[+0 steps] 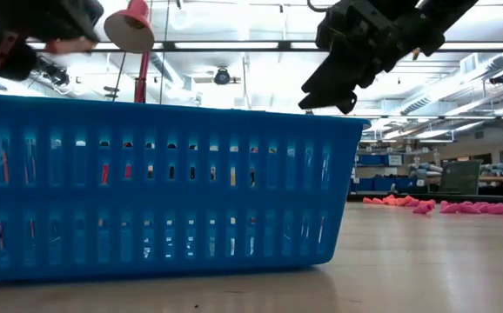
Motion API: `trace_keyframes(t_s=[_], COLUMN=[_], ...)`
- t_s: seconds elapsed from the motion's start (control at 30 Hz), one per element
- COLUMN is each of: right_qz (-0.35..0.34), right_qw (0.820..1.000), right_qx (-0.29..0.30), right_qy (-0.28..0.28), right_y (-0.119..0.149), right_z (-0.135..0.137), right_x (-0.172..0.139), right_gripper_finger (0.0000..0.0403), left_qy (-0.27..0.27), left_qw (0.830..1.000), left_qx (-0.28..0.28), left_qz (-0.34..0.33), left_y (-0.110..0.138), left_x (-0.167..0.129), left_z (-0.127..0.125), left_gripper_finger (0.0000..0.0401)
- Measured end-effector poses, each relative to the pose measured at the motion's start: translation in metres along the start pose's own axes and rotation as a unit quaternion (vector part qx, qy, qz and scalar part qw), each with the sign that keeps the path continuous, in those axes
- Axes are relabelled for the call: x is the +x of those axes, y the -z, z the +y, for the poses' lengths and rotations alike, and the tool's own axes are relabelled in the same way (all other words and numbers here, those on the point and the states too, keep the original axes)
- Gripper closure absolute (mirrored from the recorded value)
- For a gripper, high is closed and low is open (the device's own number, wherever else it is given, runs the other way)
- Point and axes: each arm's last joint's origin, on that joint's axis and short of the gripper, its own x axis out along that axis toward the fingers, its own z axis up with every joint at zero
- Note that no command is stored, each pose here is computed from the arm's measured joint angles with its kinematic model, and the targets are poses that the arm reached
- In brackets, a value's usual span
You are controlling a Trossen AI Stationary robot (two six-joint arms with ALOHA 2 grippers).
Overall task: Sort crayons
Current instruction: Put the orange crayon into the blue bin
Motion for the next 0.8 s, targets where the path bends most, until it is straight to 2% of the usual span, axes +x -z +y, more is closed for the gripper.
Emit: trace_keyframes(t_s=[0.07, 0.13, 0.23, 0.3, 0.4, 0.53, 0.67, 0.8], right_qz=[0.006, 0.014, 0.03, 0.03, 0.031, 0.032, 0.037, 0.038], right_qw=[1.0, 1.0, 0.999, 0.999, 0.999, 0.999, 0.999, 0.998], right_qx=[0.002, -0.002, -0.013, -0.018, -0.018, -0.022, -0.032, -0.046], right_qy=[0.003, 0.011, 0.018, 0.018, 0.018, 0.018, 0.016, 0.011], right_y=[0.001, 0.003, 0.006, 0.006, 0.006, 0.007, 0.007, 0.007], right_z=[0.0, -0.001, -0.002, -0.002, -0.002, -0.002, -0.002, -0.002], right_x=[0.0, 0.0, 0.0, 0.0, 0.0, 0.0, 0.0, 0.0], right_gripper_finger=[0.021, 0.021, 0.021, 0.021, 0.021, 0.021, 0.021, 0.021], left_qy=[-0.008, 0.007, 0.027, 0.016, -0.021, -0.07, -0.126, -0.122], left_qw=[1.0, 0.999, 0.997, 0.998, 0.997, 0.989, 0.97, 0.951], left_qx=[-0.024, -0.038, -0.038, -0.023, 0.012, 0.094, 0.181, 0.262], left_qz=[0.011, 0.032, 0.053, 0.055, 0.07, 0.086, 0.102, 0.112], left_y=[0.004, 0.007, 0.01, 0.01, 0.008, 0.004, 0.002, 0.005], left_x=[0.005, 0.014, 0.035, 0.048, 0.068, 0.094, 0.116, 0.137], left_z=[0.001, -0.004, -0.012, -0.02, -0.034, -0.06, -0.077, -0.091], left_gripper_finger=[0.0367, 0.0367, 0.0366, 0.0366, 0.0366, 0.0366, 0.0365, 0.035])
